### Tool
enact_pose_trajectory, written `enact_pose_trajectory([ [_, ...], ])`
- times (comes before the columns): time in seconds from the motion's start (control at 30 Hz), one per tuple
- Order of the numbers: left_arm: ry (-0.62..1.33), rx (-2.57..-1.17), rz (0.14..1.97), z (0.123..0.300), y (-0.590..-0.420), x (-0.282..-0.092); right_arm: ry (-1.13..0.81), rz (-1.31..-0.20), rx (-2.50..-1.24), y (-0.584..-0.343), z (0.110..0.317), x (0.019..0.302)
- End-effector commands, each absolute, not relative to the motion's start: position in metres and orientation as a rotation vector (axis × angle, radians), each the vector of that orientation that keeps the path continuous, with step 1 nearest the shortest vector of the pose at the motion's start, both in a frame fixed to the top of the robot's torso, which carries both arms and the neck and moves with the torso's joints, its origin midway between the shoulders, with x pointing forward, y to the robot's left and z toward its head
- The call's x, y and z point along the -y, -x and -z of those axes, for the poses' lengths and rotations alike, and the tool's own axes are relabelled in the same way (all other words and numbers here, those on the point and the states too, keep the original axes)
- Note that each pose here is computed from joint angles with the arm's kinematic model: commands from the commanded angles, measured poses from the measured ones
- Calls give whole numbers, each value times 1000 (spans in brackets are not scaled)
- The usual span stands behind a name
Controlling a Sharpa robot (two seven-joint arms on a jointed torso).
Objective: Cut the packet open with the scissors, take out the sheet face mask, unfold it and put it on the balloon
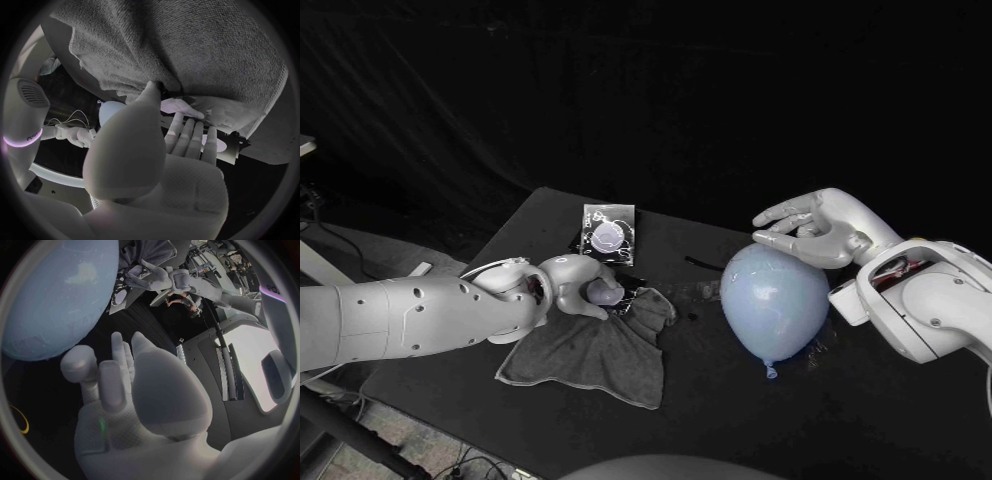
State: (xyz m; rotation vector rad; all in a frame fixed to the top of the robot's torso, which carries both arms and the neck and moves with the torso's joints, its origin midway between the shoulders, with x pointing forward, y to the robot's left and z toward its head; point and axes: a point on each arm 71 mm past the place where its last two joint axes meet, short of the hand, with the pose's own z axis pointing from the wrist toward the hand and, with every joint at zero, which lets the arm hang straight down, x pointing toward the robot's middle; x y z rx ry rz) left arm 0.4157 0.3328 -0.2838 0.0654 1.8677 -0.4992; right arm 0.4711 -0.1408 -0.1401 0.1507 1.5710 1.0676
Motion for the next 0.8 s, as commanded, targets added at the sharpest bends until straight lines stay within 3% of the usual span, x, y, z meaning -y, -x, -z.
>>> enact_pose_trajectory([
  [0.03, -46, -1933, 520, 295, -409, -333, -142, -1077, -1577, -470, 140, 140],
  [0.8, 12, -1914, 634, 285, -401, -335, -159, -1075, -1588, -472, 141, 143],
])
